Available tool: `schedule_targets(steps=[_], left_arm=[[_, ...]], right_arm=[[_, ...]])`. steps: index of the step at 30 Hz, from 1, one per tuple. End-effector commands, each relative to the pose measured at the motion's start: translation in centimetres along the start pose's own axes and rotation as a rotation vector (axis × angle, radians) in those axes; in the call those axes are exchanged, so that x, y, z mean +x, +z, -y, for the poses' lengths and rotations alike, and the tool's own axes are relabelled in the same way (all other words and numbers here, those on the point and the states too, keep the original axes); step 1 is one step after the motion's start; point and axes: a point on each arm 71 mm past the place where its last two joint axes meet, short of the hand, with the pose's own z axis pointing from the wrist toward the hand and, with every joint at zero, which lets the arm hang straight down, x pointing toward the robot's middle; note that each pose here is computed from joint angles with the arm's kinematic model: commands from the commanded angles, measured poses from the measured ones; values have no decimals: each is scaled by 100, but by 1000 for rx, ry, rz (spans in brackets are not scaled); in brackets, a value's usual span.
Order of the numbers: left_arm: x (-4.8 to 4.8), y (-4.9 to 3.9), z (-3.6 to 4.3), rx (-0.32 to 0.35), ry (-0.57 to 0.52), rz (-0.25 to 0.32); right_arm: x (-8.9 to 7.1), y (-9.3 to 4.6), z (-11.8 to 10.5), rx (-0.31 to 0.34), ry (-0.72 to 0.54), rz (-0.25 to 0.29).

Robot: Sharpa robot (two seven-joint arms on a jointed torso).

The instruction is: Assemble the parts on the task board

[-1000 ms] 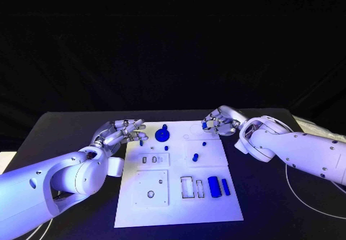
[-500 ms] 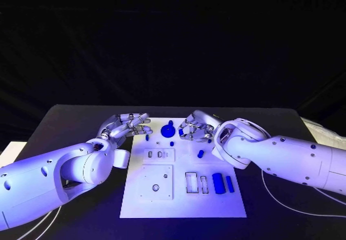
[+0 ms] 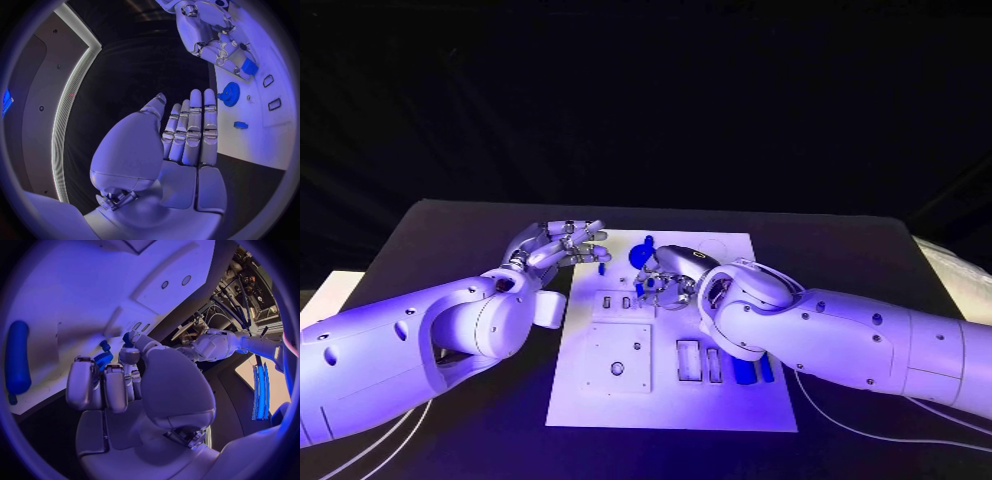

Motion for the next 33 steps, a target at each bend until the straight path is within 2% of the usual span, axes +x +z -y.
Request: schedule_targets(steps=[1, 11, 33], left_arm=[[31, 8, 3, 3, -9, -24], [34, 11, 1, 2, -10, -26], [25, 9, -2, -1, -11, -28]], right_arm=[[53, 13, -17, 1, -62, -10], [142, 28, -42, 1, -76, -42], [180, -43, -35, 9, -151, -77]])
